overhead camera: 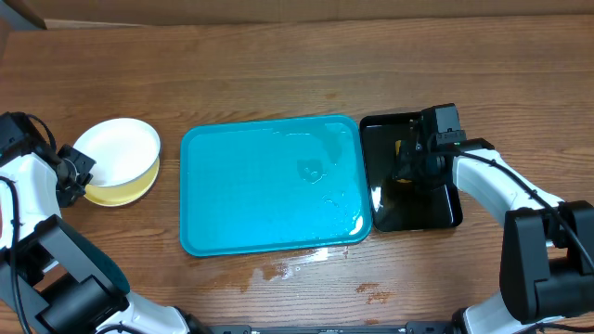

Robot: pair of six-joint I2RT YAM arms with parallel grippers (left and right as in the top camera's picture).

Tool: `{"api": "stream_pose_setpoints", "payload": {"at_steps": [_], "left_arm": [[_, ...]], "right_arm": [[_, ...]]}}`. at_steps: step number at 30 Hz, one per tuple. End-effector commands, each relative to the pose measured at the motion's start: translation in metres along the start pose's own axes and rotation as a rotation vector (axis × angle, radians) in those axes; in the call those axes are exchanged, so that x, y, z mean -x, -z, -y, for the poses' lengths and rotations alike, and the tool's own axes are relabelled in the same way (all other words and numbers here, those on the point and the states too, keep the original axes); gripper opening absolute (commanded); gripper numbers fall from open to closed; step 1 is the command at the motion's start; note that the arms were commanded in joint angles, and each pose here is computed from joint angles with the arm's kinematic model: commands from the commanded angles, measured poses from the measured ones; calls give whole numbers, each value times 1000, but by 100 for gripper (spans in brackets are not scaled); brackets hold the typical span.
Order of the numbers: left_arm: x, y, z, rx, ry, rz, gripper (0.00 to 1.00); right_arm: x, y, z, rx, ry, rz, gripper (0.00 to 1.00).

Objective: Clean dirty plates on tray and stack at the side
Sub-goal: 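Open the left gripper to release the white plate on the stack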

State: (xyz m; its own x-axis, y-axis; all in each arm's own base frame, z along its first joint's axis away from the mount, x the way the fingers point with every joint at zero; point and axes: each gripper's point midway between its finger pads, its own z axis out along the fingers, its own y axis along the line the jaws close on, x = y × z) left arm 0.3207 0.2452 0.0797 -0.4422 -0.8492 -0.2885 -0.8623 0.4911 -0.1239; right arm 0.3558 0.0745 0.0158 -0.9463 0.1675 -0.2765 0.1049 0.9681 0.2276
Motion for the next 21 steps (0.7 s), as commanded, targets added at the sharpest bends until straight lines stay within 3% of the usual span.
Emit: {"api": "stream_pose_setpoints", "payload": {"at_steps": [1, 5, 7, 9, 13, 15, 21], "left_arm": [[6, 2, -9, 42, 20, 23, 4], [6, 3, -24, 124, 19, 30, 4], [5, 3, -26, 128, 22, 26, 9], [3, 3, -22, 105, 23, 15, 34], [-3, 2, -8, 27, 20, -24, 66], [-10, 4, 11, -88, -17, -68, 78], [-44, 38, 87, -587, -215, -220, 93]], "right_arm": [[1, -1, 1, -8, 6, 5, 23], [2, -1, 1, -8, 5, 5, 38], [2, -1, 1, -8, 5, 6, 59], [2, -1, 1, -7, 6, 8, 72], [10, 1, -1, 0, 46, 34, 100], [25, 8, -4, 7, 59, 66, 100], [62, 36, -22, 41, 65, 125, 100]]}}
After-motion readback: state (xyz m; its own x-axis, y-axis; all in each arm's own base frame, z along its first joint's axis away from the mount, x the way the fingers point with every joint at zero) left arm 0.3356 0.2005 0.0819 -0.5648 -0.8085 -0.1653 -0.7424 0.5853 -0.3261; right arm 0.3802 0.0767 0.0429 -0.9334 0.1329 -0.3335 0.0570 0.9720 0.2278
